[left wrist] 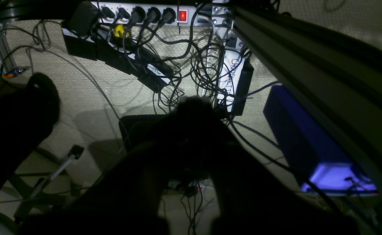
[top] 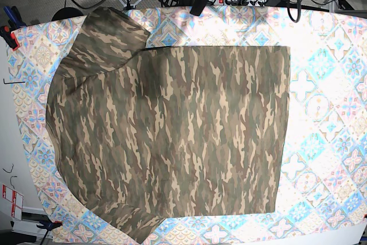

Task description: Fold the T-shirt properly

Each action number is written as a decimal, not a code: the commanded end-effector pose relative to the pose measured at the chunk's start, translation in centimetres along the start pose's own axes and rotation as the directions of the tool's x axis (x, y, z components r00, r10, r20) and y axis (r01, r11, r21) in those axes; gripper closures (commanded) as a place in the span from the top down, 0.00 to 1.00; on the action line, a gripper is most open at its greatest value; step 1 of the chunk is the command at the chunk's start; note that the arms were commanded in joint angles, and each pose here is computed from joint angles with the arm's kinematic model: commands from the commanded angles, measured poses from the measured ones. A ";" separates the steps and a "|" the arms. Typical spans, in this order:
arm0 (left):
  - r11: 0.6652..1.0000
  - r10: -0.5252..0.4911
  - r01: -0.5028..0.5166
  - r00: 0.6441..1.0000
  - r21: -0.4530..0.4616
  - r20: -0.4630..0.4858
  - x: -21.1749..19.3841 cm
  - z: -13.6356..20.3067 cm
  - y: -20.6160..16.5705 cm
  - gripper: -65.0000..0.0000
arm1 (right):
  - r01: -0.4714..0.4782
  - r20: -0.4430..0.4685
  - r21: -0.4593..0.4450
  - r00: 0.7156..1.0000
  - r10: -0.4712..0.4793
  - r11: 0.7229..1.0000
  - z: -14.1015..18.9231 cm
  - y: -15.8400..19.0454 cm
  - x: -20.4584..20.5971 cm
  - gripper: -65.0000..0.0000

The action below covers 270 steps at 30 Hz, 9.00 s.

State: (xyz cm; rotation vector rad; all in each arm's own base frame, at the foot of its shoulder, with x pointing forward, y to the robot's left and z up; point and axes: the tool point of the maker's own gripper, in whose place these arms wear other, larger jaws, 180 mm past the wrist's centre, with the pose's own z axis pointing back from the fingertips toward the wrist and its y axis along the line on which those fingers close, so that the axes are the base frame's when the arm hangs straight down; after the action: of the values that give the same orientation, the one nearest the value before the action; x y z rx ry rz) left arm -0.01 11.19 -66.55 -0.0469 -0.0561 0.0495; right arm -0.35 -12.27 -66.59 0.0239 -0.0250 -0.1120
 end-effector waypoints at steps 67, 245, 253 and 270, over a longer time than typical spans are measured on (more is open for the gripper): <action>0.997 -0.055 0.020 0.864 0.074 0.500 -6.1 6.5 4.7 0.00 | 0.098 0.316 -0.121 0.947 -0.055 0.988 4.6 -6.3 -10.0 0.00; 0.909 -0.313 0.342 0.938 -0.238 0.151 12.4 14.9 5.1 0.45 | -0.092 0.695 0.254 0.710 -0.116 0.963 16.5 -2.6 11.8 0.65; 0.849 -0.415 0.438 0.899 -0.295 0.140 11.4 14.3 1.5 0.10 | -0.099 0.696 0.247 0.711 -0.105 0.964 16.5 -2.8 11.9 0.36; 0.829 -0.439 0.470 0.883 -0.302 0.170 12.1 14.8 0.4 0.04 | -0.134 0.733 0.213 0.677 -0.068 0.968 17.9 -4.0 13.4 0.06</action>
State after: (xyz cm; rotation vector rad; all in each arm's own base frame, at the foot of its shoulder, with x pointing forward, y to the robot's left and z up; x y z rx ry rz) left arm 16.79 18.83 -49.36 -0.1614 -0.3236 -0.3831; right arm 12.90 -18.26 -48.19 0.2296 -0.9014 -0.0947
